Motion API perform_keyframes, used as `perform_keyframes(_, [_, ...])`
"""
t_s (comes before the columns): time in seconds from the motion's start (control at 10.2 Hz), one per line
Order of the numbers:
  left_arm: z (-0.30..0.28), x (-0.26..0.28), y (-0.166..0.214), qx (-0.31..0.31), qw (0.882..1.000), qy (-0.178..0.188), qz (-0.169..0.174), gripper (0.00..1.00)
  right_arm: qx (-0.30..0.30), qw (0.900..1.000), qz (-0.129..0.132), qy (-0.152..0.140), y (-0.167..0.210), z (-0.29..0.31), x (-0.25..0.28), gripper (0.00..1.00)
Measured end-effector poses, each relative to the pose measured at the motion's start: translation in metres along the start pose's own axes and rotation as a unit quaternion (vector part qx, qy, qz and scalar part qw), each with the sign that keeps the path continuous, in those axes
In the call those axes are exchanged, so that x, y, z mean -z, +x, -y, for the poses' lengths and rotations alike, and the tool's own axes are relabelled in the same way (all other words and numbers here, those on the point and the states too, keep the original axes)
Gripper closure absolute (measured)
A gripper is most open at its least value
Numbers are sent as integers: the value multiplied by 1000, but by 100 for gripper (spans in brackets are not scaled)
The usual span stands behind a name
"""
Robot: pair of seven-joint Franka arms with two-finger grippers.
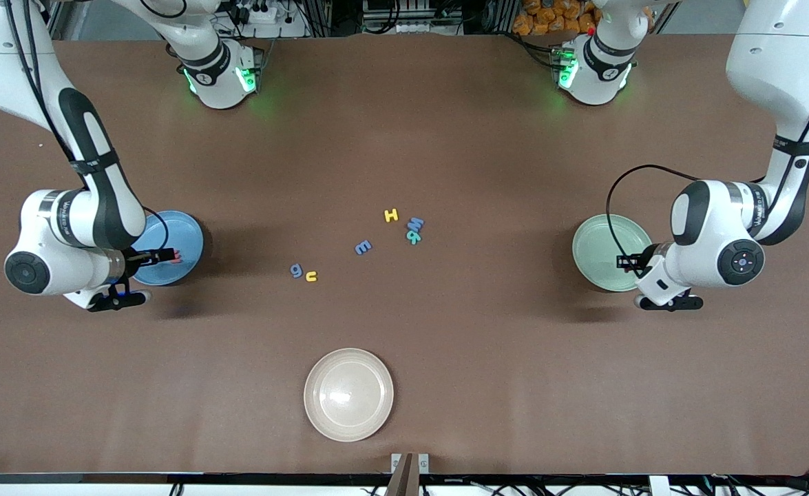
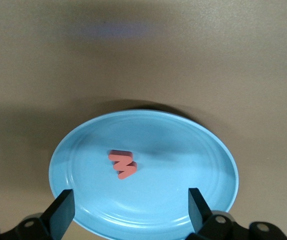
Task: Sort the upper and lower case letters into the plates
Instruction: 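Release the pink w on the blue plate while the left drops a on green plate, then move the right gripper to the blue 6 while the left reaches blue M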
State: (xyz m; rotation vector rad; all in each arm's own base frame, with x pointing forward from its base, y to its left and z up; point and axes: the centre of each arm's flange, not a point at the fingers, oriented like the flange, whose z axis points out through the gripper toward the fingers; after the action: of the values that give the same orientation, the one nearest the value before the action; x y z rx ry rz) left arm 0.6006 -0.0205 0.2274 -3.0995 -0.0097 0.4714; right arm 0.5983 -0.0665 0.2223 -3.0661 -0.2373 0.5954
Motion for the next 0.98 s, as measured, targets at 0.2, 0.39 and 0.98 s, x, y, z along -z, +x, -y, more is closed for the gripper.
perform_keyframes(0.2, [-7, -10, -3, -6, 1000, -2, -3, 50, 2, 1000, -2, 2, 5, 21, 2, 1])
perform_keyframes(0.39, [-8, -13, -4, -7, 1000, -2, -4, 24, -28, 1000, -4, 4, 15, 74, 5, 1])
perform_keyframes(0.98, [-71, 46, -19, -52, 998, -3, -32, 0, -156, 987, -34, 14, 27, 232, 18, 1])
